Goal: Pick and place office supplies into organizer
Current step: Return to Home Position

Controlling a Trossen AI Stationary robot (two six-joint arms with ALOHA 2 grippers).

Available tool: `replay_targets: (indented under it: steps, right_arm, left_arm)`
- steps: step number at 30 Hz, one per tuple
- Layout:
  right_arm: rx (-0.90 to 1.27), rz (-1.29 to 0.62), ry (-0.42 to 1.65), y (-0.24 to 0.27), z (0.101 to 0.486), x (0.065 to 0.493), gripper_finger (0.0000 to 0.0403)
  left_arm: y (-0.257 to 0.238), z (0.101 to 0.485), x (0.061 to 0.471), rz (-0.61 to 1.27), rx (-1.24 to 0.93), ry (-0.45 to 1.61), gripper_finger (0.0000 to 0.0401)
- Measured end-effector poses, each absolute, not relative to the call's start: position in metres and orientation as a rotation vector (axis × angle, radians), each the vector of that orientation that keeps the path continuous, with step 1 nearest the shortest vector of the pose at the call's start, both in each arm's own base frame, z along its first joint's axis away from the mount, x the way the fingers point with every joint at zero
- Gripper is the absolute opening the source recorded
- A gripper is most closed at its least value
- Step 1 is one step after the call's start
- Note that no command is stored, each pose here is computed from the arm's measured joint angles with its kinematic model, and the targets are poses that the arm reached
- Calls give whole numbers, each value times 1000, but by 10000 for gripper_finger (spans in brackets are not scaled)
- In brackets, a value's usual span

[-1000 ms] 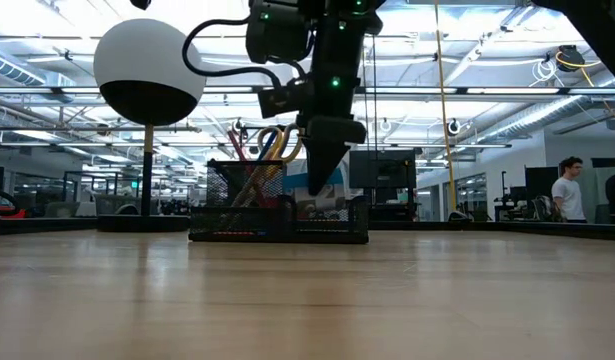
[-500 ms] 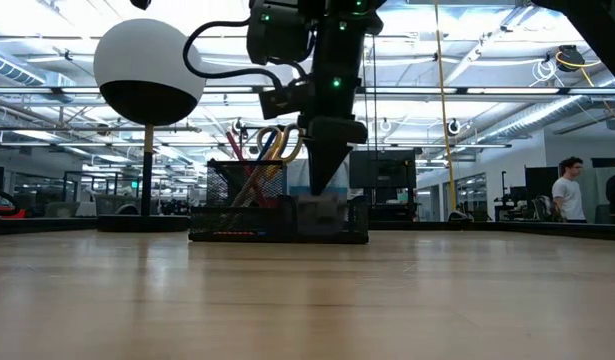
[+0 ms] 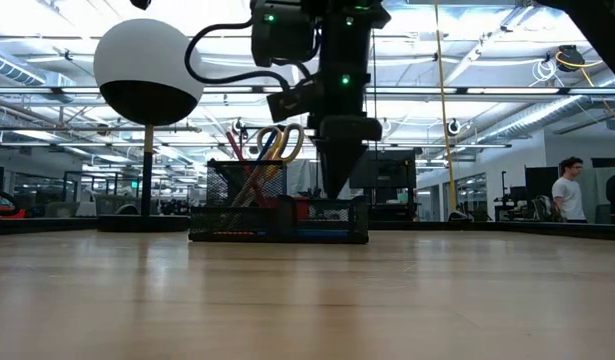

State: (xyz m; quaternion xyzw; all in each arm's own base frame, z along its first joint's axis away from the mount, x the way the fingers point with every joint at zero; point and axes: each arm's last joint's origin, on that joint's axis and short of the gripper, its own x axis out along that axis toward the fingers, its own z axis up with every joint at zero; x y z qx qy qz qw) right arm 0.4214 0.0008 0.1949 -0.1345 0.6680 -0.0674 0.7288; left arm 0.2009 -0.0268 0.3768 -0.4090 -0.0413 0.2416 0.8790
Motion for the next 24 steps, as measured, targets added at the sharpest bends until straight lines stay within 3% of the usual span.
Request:
replay_targets:
  steps: [7, 14, 24]
  right_arm:
    - [-294, -146, 1449, 19, 207, 416, 116]
    - [-328, -202, 1249, 34, 248, 411, 110]
    - [-174, -267, 1042, 37, 305, 390, 110]
  left_arm:
    - [-27, 377, 201, 504, -853, -86, 81]
    - [-27, 377, 201, 504, -853, -86, 81]
    - [-27, 377, 201, 504, -853, -87, 81]
